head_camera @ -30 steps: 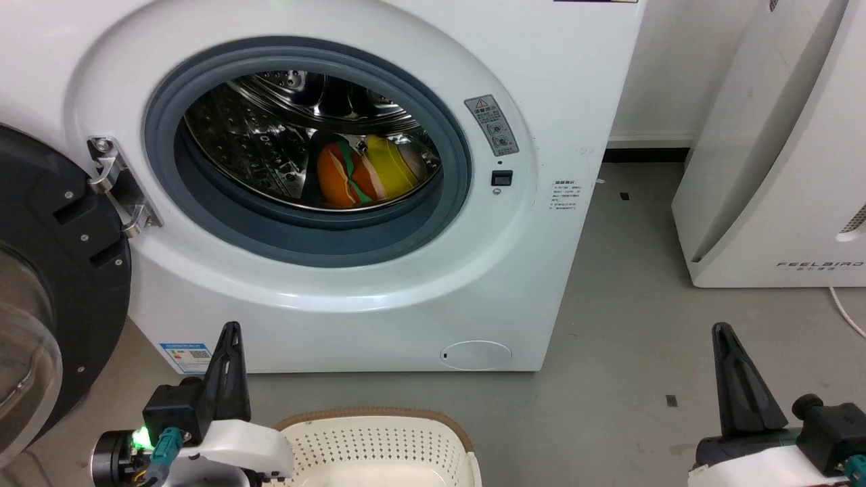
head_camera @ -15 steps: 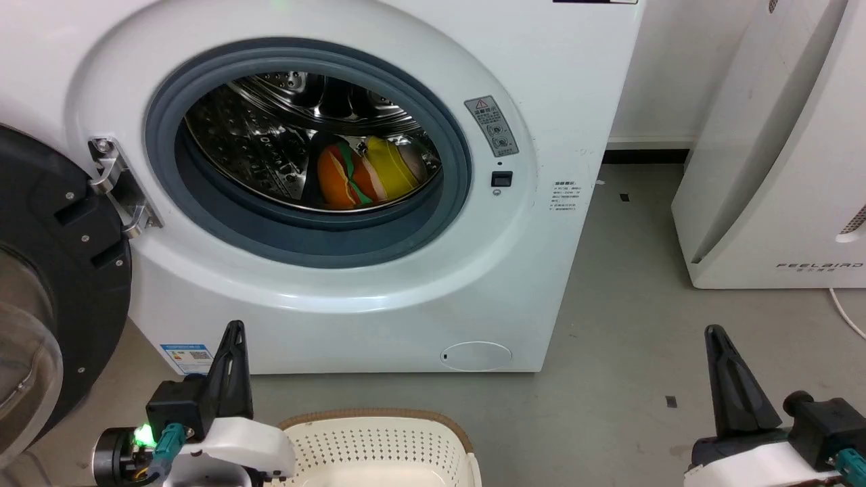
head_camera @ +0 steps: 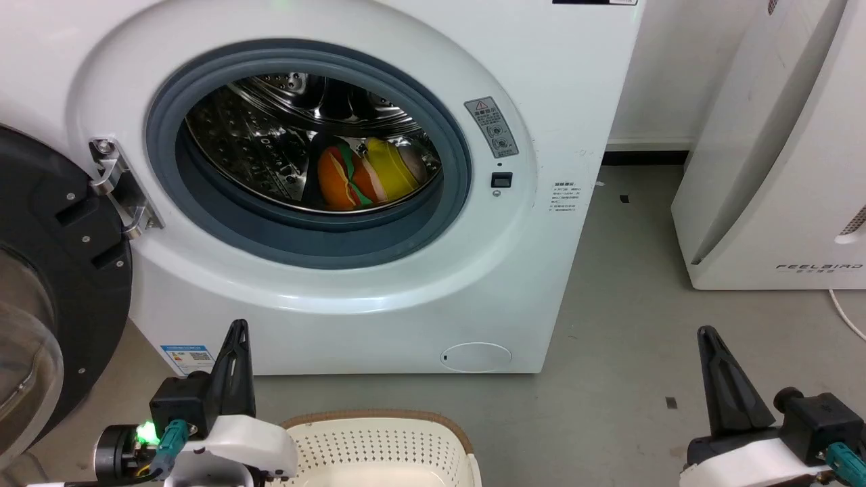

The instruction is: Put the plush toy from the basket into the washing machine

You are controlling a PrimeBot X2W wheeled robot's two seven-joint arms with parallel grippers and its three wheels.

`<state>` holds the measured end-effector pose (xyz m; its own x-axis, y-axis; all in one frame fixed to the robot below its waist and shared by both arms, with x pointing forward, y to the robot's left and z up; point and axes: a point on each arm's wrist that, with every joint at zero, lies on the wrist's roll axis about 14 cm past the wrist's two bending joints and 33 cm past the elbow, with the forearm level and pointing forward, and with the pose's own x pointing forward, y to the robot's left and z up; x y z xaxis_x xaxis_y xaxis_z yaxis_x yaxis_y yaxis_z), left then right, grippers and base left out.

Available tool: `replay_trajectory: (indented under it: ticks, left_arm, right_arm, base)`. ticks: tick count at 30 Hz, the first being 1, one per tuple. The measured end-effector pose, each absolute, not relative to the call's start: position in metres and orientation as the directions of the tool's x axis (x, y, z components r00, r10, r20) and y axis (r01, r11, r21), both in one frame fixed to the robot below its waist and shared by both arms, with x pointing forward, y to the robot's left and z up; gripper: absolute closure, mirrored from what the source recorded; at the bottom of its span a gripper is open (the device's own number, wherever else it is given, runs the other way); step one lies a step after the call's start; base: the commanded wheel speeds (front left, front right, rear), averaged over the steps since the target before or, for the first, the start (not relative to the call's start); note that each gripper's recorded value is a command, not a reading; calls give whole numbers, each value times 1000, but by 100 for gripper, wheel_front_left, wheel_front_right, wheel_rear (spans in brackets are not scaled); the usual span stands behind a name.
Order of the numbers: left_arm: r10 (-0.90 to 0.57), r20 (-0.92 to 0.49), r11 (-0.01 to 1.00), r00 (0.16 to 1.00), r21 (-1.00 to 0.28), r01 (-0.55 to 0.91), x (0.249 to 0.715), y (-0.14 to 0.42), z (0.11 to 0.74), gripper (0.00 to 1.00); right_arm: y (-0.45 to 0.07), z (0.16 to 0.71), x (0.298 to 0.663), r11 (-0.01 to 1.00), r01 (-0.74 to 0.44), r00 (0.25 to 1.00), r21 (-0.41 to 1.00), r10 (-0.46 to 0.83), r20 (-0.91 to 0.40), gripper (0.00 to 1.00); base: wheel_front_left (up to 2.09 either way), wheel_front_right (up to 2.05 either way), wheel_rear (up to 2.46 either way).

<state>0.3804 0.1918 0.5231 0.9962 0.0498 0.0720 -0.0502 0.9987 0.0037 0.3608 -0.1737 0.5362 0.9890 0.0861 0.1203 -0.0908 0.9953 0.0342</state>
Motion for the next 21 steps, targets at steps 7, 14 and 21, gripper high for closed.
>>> replay_trajectory:
  ticks: [7, 14, 21]
  left_arm:
    - [45, 68, 999, 997, 6, -46, 380, 190, 524, 100]
    - [39, 64, 999, 997, 12, -40, 380, 188, 525, 100]
    - [36, 57, 999, 998, 13, -37, 380, 187, 526, 100]
  right_arm:
    - [-172, 535, 362, 995, -95, 990, 30, 91, 109, 100]
    - [-171, 534, 362, 995, -98, 991, 23, 95, 96, 100]
    - [-170, 531, 363, 995, -101, 992, 15, 99, 79, 100]
  base:
    - [0, 0, 0]
    - [0, 0, 0]
    - [0, 0, 0]
